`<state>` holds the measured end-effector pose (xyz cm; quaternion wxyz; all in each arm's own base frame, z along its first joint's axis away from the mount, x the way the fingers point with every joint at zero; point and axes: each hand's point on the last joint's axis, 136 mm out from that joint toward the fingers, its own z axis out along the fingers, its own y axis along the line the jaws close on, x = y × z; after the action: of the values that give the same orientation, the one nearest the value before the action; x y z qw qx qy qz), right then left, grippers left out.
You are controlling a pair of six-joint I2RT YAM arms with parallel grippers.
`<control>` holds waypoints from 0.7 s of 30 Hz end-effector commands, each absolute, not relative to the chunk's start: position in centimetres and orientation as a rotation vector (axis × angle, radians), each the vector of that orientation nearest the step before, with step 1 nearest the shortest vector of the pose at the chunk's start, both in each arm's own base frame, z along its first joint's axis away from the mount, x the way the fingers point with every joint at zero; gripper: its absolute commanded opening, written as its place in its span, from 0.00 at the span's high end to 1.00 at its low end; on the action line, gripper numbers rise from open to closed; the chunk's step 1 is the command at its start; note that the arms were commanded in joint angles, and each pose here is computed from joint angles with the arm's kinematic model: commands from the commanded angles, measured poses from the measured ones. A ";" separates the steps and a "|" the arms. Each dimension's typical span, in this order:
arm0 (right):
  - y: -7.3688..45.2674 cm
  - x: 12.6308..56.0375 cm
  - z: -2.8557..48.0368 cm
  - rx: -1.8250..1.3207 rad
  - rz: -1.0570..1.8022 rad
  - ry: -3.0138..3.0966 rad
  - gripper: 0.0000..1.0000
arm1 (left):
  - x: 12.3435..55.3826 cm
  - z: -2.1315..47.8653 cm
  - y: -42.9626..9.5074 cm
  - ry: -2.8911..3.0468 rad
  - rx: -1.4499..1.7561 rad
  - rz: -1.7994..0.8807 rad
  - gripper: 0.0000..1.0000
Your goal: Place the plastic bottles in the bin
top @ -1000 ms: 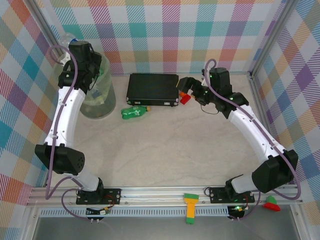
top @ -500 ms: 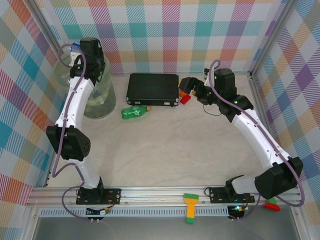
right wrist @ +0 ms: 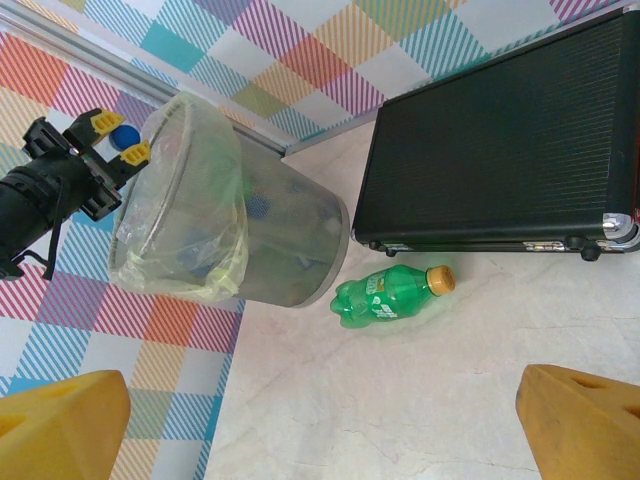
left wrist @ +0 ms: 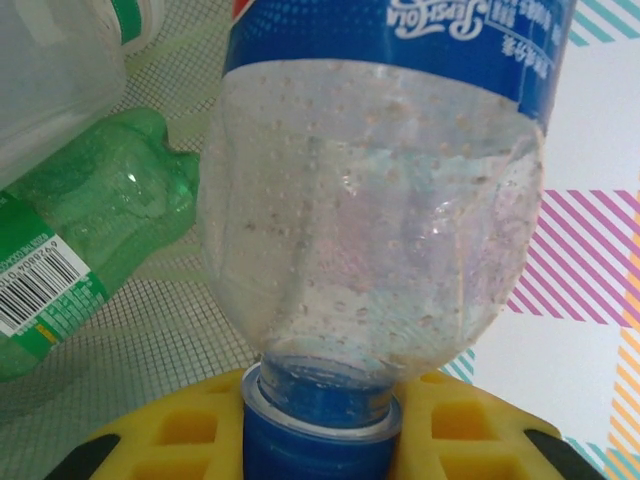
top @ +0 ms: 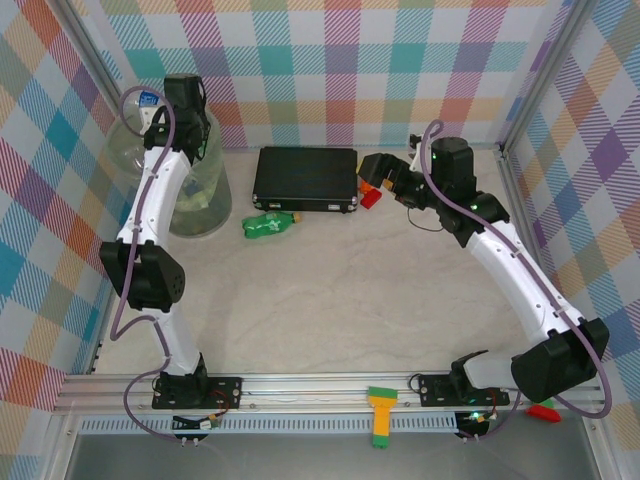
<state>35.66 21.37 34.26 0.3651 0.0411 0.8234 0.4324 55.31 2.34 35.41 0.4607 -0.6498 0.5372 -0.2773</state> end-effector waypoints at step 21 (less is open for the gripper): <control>21.5 35.3 34.3 0.109 1.158 2.095 0.01 | 52.5 41.4 3.3 1.292 -1.504 -0.720 0.10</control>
<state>35.58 21.43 32.97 0.3524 0.0477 0.8286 0.4325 54.85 2.91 36.63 0.4660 -0.6403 0.5444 -0.2764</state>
